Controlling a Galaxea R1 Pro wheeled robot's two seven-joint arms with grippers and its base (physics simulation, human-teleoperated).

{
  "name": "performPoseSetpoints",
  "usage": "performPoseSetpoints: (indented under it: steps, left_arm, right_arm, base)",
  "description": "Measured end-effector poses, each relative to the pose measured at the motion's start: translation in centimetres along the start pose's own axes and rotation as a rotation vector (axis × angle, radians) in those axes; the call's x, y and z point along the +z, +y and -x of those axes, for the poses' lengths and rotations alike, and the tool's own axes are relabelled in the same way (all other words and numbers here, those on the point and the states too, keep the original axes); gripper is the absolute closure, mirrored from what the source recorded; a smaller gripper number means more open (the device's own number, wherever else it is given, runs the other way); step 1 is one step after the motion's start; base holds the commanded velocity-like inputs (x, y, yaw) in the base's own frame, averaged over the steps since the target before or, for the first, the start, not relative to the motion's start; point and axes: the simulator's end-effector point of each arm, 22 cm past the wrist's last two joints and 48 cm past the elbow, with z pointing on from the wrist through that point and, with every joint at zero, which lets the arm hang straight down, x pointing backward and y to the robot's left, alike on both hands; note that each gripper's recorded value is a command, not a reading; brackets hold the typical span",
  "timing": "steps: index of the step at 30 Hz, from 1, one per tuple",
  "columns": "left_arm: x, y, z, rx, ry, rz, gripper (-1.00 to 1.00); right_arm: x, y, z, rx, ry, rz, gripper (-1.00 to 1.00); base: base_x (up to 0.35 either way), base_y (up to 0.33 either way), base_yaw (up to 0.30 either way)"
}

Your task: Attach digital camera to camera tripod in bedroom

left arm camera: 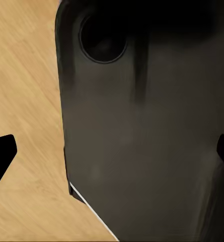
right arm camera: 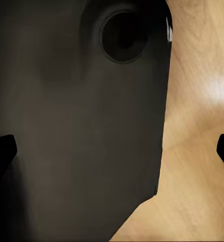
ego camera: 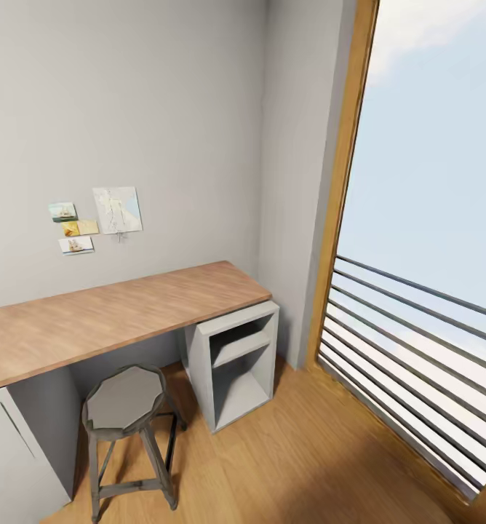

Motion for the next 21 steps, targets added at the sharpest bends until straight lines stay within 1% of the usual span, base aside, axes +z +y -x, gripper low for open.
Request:
performPoseSetpoints:
  steps: [2,4,8,13,21]
  left_arm:
    - [0.0,-0.5,0.6,-0.020,-0.020,-0.011,-1.00]
    - [0.0,-0.6,1.2,-0.039,-0.032,-0.012,-1.00]
    - [0.0,-0.8,2.0,-0.059,-0.048,-0.016,-1.00]
    - [-0.1,-1.3,2.4,-0.038,-0.057,-0.021,-1.00]
    - [-0.1,-1.4,2.5,-0.036,-0.058,-0.023,-1.00]
  right_arm:
    - [0.0,-0.4,0.2,-0.015,-0.005,-0.009,-1.00]
    - [0.0,-0.4,0.2,-0.015,-0.005,-0.009,-1.00]
    - [0.0,-0.5,0.2,-0.015,-0.006,-0.008,-1.00]
    - [0.0,-0.6,0.2,-0.016,-0.006,-0.007,-1.00]
    - [0.0,-0.5,0.2,-0.017,-0.004,-0.006,-1.00]
  base:
    - [0.000,0.000,0.000]
    - [0.000,0.000,0.000]
    - [0.000,0.000,0.000]
    - [0.000,0.000,0.000]
    - [0.000,0.000,0.000]
